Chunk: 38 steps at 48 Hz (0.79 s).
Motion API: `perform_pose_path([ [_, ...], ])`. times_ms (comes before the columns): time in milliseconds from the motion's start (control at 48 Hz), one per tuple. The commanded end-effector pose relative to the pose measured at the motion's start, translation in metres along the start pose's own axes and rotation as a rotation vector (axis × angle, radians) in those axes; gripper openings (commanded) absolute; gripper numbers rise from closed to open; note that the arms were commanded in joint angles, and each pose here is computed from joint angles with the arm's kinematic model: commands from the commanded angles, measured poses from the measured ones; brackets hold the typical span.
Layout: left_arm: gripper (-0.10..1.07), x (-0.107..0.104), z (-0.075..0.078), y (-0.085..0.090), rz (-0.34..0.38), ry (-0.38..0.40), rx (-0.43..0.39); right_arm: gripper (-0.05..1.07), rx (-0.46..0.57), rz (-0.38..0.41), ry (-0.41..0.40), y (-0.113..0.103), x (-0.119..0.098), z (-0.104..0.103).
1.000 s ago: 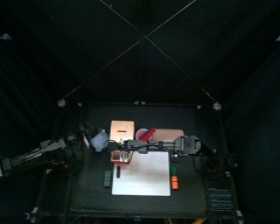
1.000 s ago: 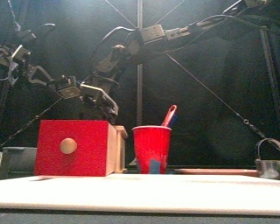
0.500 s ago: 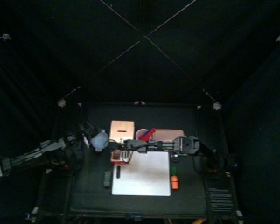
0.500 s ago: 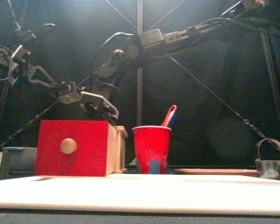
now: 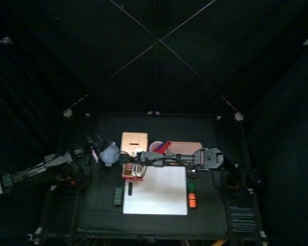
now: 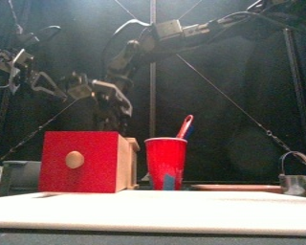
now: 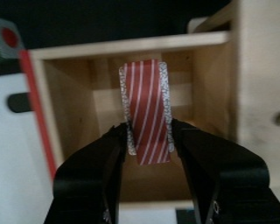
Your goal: Grab salmon sushi from open drawer and put onto cutting board
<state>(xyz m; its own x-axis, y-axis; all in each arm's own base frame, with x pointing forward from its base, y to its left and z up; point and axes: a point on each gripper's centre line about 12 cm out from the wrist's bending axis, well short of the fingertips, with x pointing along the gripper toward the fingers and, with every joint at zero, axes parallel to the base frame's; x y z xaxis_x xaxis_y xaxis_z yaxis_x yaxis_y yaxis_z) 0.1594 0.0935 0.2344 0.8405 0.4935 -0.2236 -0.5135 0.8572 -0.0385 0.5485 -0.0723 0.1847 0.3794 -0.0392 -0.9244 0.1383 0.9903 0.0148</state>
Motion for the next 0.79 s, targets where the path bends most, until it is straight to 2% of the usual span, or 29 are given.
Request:
perform_pose_path([
  [0,0.02,0.001,0.012,0.000,0.002,-0.029,-0.002,0.65,0.008,0.004,-0.135,0.000,-0.065,0.022],
  [167,0.02,0.001,0.013,0.001,0.005,-0.031,-0.003,0.65,0.023,0.017,-0.162,0.002,-0.101,0.023],
  [354,0.02,0.001,0.014,0.001,0.005,-0.034,-0.003,0.64,0.106,0.078,-0.098,0.015,-0.130,0.006],
  [604,0.02,0.001,0.018,0.000,0.005,-0.045,0.000,0.64,0.369,0.055,0.023,0.034,-0.148,-0.052],
  [771,0.02,0.001,0.022,0.000,0.004,-0.057,0.000,0.64,0.614,0.009,0.063,0.048,-0.135,-0.102],
])
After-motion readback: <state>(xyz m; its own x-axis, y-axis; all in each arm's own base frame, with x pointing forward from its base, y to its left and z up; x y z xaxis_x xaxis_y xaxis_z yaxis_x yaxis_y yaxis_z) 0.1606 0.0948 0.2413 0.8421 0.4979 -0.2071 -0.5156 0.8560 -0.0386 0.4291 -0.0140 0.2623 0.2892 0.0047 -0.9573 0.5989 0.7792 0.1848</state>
